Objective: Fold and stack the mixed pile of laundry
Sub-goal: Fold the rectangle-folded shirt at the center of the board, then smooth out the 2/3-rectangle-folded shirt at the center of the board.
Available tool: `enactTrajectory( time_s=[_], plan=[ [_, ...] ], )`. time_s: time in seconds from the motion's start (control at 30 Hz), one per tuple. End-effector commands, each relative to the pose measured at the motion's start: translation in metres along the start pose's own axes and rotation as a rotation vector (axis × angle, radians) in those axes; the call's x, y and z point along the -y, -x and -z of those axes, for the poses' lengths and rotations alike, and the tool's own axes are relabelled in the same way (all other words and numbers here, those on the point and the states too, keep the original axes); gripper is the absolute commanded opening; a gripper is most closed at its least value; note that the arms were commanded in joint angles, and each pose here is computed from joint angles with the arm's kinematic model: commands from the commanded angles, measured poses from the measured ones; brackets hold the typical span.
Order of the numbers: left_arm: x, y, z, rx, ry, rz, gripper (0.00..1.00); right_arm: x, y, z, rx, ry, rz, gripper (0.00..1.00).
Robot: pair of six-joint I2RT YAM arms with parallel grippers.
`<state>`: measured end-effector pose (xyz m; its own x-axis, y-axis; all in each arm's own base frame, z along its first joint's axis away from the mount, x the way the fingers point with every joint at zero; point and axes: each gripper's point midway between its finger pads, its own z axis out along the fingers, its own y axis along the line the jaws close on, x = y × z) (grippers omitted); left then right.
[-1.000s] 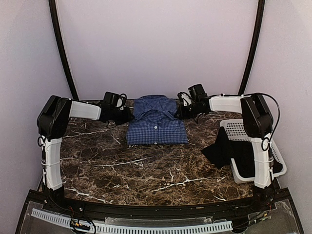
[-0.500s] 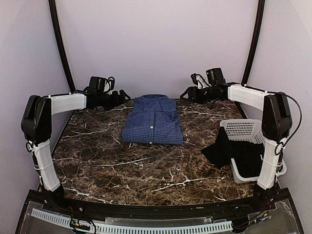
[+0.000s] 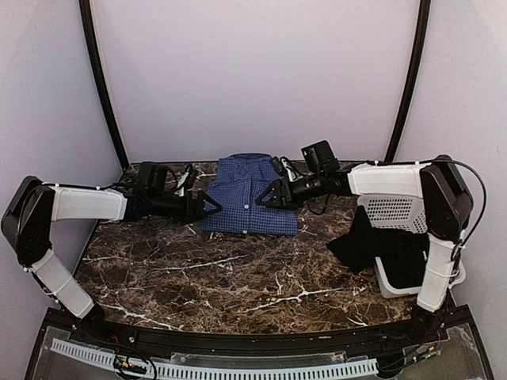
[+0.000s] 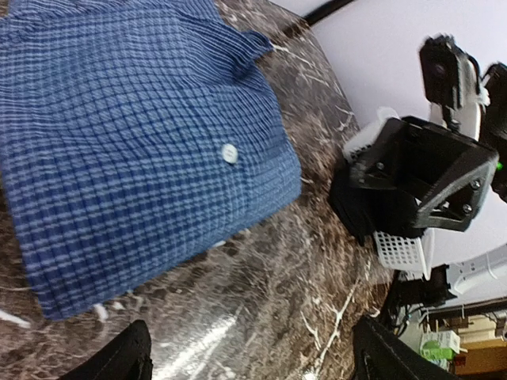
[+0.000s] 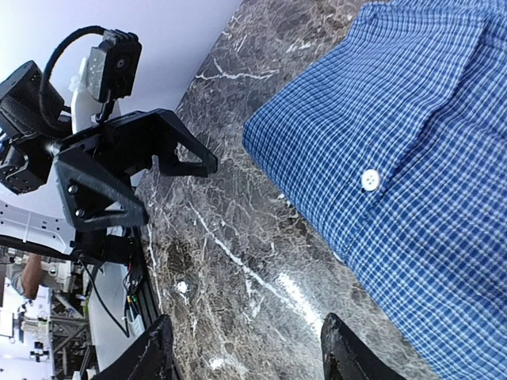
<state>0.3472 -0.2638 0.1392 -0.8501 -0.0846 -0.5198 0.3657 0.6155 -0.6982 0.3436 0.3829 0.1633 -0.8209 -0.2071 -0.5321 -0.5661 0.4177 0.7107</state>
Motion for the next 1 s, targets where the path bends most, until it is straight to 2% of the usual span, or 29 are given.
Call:
enactTrajectory(
  time_s=[0.0,0.23,0.43,0.57,0.7,0.83,0.97],
  plan=[
    [0.031,-0.001,-0.009,-0.025,-0.174,-0.026,0.87,-0.011,0.008,-0.016,0.018,0.119,-0.005,0.60],
    [0.001,0.004,-0.057,-0.089,-0.193,0.032,0.85,0.029,0.010,-0.046,-0.021,0.135,-0.065,0.58],
    [-0.036,0.015,-0.082,-0.073,-0.173,0.102,0.84,0.094,0.002,-0.054,-0.036,0.055,-0.145,0.57],
    [-0.061,-0.011,-0.088,-0.108,-0.116,0.174,0.84,0.128,-0.023,-0.061,-0.082,-0.021,-0.188,0.56],
    [-0.078,-0.047,-0.084,-0.158,-0.060,0.263,0.80,0.128,-0.032,-0.055,-0.094,-0.051,-0.190,0.56],
    [-0.077,-0.091,-0.079,-0.200,-0.042,0.327,0.77,0.115,-0.052,-0.052,-0.138,-0.065,-0.184,0.55],
    [-0.061,-0.132,-0.069,-0.223,-0.048,0.355,0.77,0.088,-0.093,-0.059,-0.217,-0.047,-0.179,0.55]
  ],
)
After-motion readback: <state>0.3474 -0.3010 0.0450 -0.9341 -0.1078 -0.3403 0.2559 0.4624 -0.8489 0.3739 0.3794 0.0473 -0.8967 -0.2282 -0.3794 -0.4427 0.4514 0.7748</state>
